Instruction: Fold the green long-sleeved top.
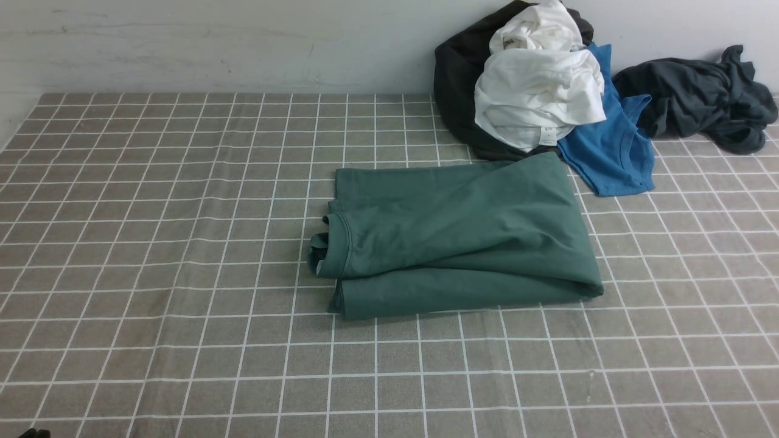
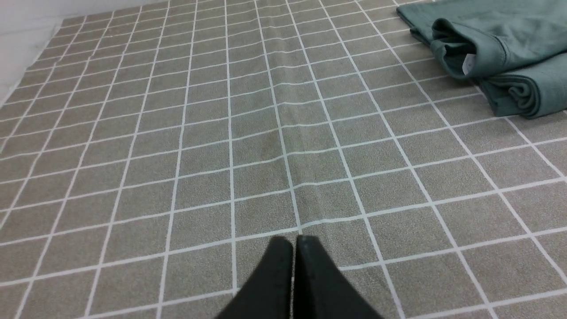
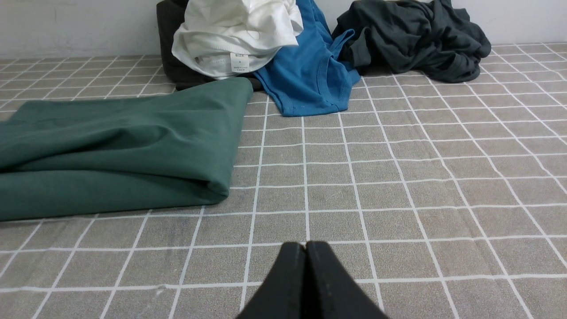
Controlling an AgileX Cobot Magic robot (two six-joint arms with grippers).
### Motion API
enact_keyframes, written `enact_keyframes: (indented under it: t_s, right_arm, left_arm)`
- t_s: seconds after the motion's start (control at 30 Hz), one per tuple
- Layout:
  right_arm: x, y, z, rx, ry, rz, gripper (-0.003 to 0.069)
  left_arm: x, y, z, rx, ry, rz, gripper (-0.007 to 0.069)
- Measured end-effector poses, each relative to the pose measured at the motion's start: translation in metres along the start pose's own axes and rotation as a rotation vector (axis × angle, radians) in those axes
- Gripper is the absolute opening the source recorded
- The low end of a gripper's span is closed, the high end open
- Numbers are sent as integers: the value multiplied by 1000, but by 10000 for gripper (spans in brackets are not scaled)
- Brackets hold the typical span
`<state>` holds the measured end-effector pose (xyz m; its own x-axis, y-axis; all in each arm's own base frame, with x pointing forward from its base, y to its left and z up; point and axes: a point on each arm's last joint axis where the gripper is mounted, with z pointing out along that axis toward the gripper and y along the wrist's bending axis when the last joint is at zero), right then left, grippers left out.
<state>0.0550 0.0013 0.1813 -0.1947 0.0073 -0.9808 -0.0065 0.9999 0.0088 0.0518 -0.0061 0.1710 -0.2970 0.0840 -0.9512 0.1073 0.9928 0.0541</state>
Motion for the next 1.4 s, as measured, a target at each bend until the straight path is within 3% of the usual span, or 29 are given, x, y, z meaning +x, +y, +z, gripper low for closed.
enact_keyframes:
  t_s: [1.4]
  right_arm:
    - [0, 0, 0, 0, 0, 0, -11]
  left_arm:
    - [0, 2, 0, -30, -1, -6, -8]
